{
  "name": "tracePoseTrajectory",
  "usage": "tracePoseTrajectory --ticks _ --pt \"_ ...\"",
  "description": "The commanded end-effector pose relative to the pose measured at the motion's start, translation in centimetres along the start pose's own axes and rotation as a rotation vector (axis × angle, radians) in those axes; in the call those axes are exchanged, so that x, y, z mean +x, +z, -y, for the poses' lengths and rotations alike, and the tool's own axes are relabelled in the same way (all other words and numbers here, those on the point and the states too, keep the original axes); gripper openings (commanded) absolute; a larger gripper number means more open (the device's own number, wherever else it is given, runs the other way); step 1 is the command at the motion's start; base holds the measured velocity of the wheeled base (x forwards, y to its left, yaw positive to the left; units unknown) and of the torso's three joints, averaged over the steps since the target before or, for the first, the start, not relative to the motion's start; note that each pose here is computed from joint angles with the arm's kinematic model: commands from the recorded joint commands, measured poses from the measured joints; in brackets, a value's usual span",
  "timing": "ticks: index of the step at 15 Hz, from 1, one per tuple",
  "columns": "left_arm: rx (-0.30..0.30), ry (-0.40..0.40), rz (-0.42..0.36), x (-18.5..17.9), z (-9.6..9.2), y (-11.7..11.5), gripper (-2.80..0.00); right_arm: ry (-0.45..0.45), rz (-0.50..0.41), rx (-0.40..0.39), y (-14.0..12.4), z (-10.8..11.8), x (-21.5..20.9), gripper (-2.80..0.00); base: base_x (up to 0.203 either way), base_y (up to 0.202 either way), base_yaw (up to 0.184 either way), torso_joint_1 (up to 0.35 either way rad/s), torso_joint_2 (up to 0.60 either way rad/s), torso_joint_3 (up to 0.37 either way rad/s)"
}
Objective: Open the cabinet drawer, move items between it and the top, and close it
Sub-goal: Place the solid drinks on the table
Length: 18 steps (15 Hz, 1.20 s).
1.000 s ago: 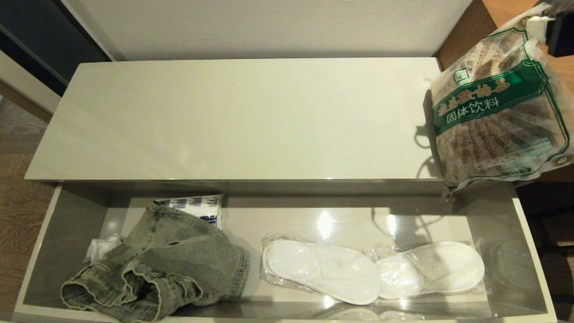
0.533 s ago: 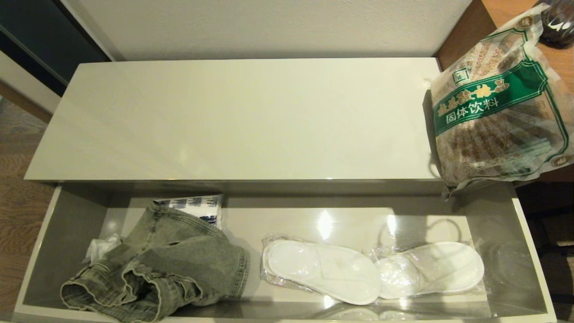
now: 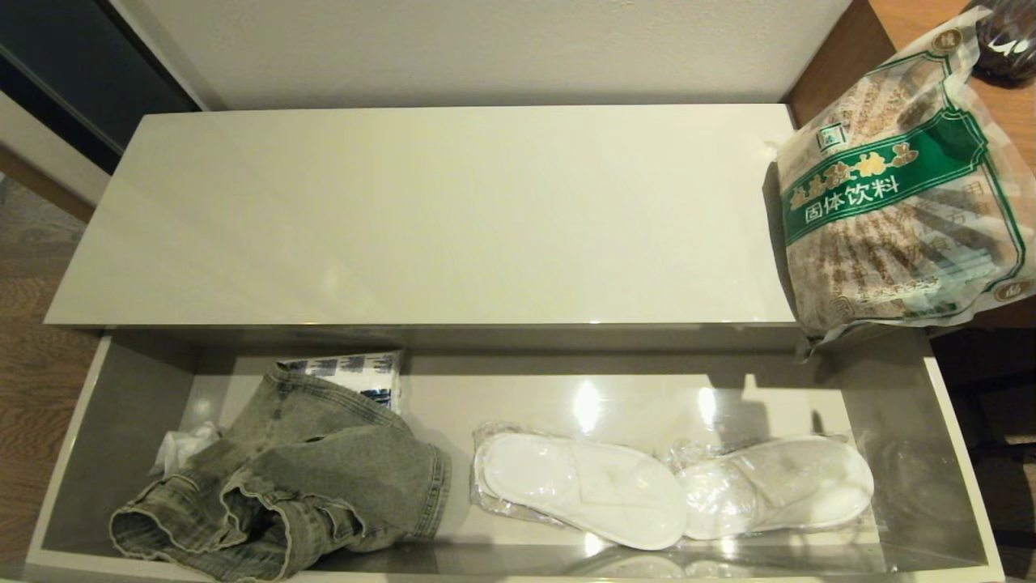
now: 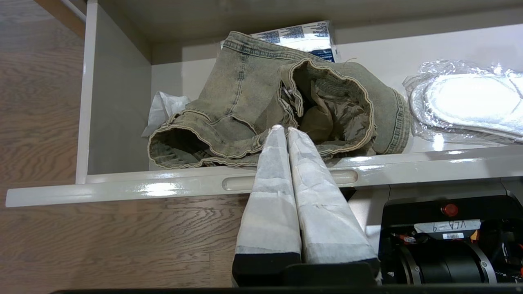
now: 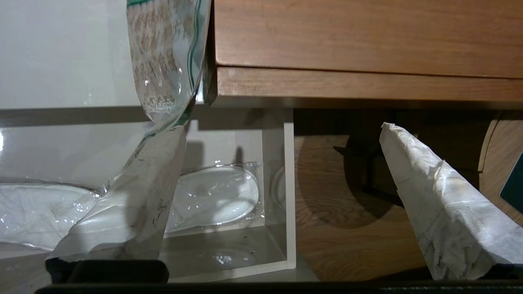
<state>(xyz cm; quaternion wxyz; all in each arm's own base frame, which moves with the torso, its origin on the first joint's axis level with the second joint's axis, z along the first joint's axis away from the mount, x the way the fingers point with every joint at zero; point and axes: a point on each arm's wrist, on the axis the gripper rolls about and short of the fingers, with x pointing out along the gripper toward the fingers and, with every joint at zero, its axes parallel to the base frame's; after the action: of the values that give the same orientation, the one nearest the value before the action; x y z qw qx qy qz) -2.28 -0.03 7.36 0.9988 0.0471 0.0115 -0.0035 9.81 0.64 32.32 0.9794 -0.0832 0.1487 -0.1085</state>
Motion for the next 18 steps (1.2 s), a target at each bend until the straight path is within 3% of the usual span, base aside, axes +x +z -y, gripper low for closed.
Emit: tracePoseTrajectory --ticks 1,6,16,17,18 --pt "-0.001 0.001 -0.002 0.0 0.0 0.0 -2.8 0.0 -0.019 -0.006 -0.8 -0.2 0.4 0.0 0.0 0.0 0.0 0.0 0.0 0.0" --pt "0.013 -0.002 0.001 0.0 0.0 0.0 -2.8 0.001 0.11 0.045 2.1 -2.0 4.5 0.0 0.0 0.0 0.0 0.0 0.0 0.0" --pt "0.019 -0.002 -0.001 0.0 0.0 0.0 -2.8 0.031 0.029 0.014 1.7 -3.8 7.7 0.0 0.0 0.0 0.0 0.0 0.0 0.0" --pt "0.019 0.0 0.0 0.0 0.0 0.0 -2.8 0.034 0.018 0.029 1.6 -4.0 8.1 -2.8 0.0 0.0 0.0 0.0 0.0 0.0" --pt "0.019 -0.001 0.001 0.0 0.0 0.0 -2.8 0.036 0.012 0.029 1.5 -4.1 8.2 -2.8 0.0 0.0 0.0 0.0 0.0 0.0"
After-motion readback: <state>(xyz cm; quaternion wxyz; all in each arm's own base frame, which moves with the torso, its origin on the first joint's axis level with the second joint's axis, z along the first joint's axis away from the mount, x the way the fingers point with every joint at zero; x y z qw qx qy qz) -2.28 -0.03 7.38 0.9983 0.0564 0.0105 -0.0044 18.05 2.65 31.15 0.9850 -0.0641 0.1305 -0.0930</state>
